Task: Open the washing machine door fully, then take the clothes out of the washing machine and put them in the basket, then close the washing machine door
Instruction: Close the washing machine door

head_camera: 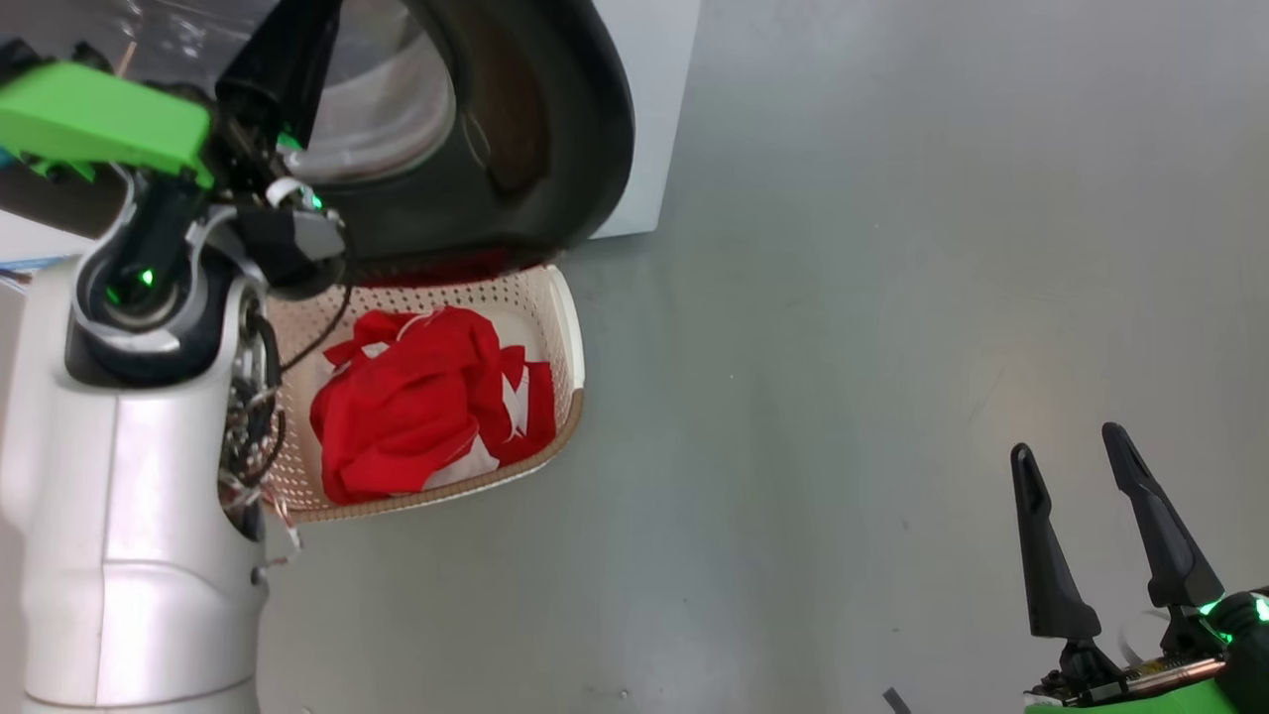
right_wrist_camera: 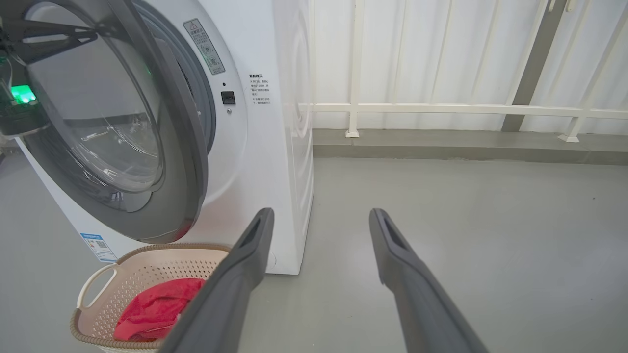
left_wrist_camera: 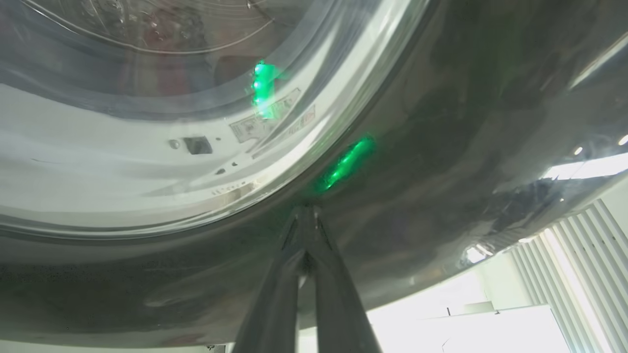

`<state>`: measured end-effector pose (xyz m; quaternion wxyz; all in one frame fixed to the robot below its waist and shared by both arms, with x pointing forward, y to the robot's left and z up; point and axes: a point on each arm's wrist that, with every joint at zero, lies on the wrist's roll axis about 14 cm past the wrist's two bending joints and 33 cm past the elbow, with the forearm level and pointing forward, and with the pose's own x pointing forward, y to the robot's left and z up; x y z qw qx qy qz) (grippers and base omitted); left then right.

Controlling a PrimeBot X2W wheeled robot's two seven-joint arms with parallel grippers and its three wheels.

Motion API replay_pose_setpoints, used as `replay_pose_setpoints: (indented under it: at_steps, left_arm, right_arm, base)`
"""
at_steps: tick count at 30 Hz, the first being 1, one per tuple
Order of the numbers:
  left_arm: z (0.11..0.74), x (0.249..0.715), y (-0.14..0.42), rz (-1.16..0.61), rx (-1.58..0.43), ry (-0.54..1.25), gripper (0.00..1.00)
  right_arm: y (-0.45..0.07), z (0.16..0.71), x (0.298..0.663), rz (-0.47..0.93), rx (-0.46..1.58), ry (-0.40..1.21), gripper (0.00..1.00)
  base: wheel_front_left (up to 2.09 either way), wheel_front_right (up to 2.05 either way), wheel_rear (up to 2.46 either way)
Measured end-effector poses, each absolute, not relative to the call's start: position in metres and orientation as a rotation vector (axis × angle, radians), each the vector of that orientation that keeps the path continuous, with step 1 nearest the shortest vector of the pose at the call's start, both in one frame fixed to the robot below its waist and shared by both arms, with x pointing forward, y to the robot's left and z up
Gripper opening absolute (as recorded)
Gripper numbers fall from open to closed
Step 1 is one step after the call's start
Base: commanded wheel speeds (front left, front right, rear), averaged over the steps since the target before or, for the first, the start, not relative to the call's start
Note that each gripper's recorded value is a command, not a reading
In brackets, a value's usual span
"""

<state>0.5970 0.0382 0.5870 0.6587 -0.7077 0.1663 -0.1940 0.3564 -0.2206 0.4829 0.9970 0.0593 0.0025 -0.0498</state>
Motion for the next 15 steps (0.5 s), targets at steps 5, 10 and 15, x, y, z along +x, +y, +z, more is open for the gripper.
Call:
replay_pose_setpoints:
  at_steps: [5, 10, 15]
  left_arm:
    - [0.586, 0.609, 0.033, -0.450, -1.598, 0.379, 0.00]
    - [0.584, 0.617, 0.028, -0.461, -1.596, 0.381, 0.00]
    - [0.580, 0.620, 0.026, -0.461, -1.595, 0.386, 0.00]
  right_arm:
    - [-0.222, 0.475, 0.357, -0.107, 0.116, 0.029, 1.00]
    - [-0.225, 0.471, 0.357, -0.118, 0.117, 0.041, 1.00]
    - [-0.227, 0.472, 0.359, -0.124, 0.119, 0.034, 1.00]
  base:
    - [0.00, 0.00, 0.00]
    - [0.00, 0.00, 0.00]
    - [0.00, 0.00, 0.00]
